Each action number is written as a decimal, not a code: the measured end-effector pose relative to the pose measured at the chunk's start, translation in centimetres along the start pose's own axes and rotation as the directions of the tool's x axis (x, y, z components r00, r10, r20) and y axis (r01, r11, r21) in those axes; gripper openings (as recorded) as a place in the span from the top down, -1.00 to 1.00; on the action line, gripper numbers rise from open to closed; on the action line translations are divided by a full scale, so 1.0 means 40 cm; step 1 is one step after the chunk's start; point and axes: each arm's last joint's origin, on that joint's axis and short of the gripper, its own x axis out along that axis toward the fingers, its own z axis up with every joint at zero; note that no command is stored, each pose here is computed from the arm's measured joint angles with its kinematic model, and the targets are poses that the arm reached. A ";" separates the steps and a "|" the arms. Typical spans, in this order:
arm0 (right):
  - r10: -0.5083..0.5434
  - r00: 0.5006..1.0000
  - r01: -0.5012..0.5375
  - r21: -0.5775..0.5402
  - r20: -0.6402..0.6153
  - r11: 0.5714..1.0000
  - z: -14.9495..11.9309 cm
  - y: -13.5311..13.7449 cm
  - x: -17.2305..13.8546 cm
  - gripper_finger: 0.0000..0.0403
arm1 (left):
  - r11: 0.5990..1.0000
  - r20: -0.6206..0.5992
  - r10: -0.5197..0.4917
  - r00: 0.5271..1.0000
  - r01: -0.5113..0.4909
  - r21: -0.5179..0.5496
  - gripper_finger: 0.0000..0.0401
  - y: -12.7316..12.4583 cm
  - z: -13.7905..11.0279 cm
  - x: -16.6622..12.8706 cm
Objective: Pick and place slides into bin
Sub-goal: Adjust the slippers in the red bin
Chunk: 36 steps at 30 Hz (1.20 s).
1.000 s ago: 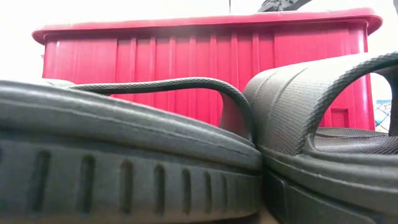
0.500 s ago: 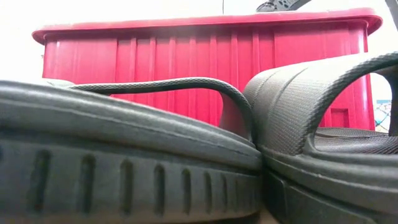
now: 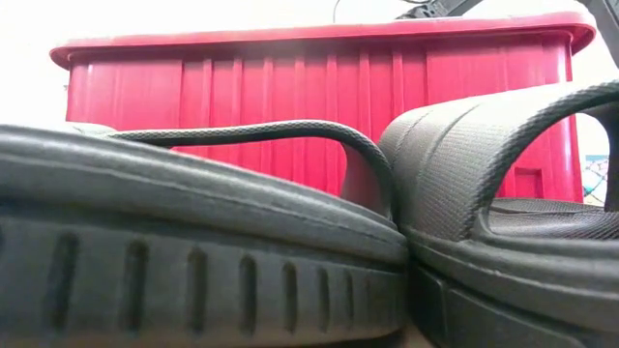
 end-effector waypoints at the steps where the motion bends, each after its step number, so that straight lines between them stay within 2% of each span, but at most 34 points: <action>1: 0.010 1.000 -0.010 0.001 -0.007 1.000 -0.002 0.002 0.001 0.31 | 1.000 -0.001 0.000 1.000 0.000 0.005 0.94 0.000 0.000 0.000; 5: 0.018 0.999 -0.018 0.000 -0.029 1.000 -0.007 0.005 0.001 0.81 | 1.000 -0.001 0.000 1.000 0.000 0.013 0.95 0.000 0.000 0.000; 7: 0.041 0.998 -0.041 -0.007 -0.054 0.999 -0.013 0.011 0.000 0.94 | 1.000 -0.001 0.000 1.000 0.000 0.013 0.98 0.000 0.000 0.000; 14: 0.164 0.972 -0.185 -0.122 -0.167 0.975 -0.043 0.040 -0.007 0.99 | 1.000 -0.001 0.001 1.000 -0.001 0.012 0.94 0.000 0.000 0.000; 19: 0.195 0.962 -0.224 -0.145 -0.190 0.964 -0.060 0.038 -0.015 0.99 | 1.000 0.002 0.002 1.000 -0.002 -0.002 0.96 0.000 0.001 0.000; 32: 0.183 0.966 -0.208 -0.134 -0.180 0.969 -0.061 0.033 -0.016 1.00 | 1.000 0.004 0.002 1.000 -0.002 -0.016 0.99 0.000 0.001 0.000; 36: 0.175 0.969 -0.195 -0.107 -0.175 0.975 -0.059 0.032 -0.017 0.93 | 1.000 0.004 0.002 1.000 -0.002 -0.012 0.95 0.000 0.001 0.000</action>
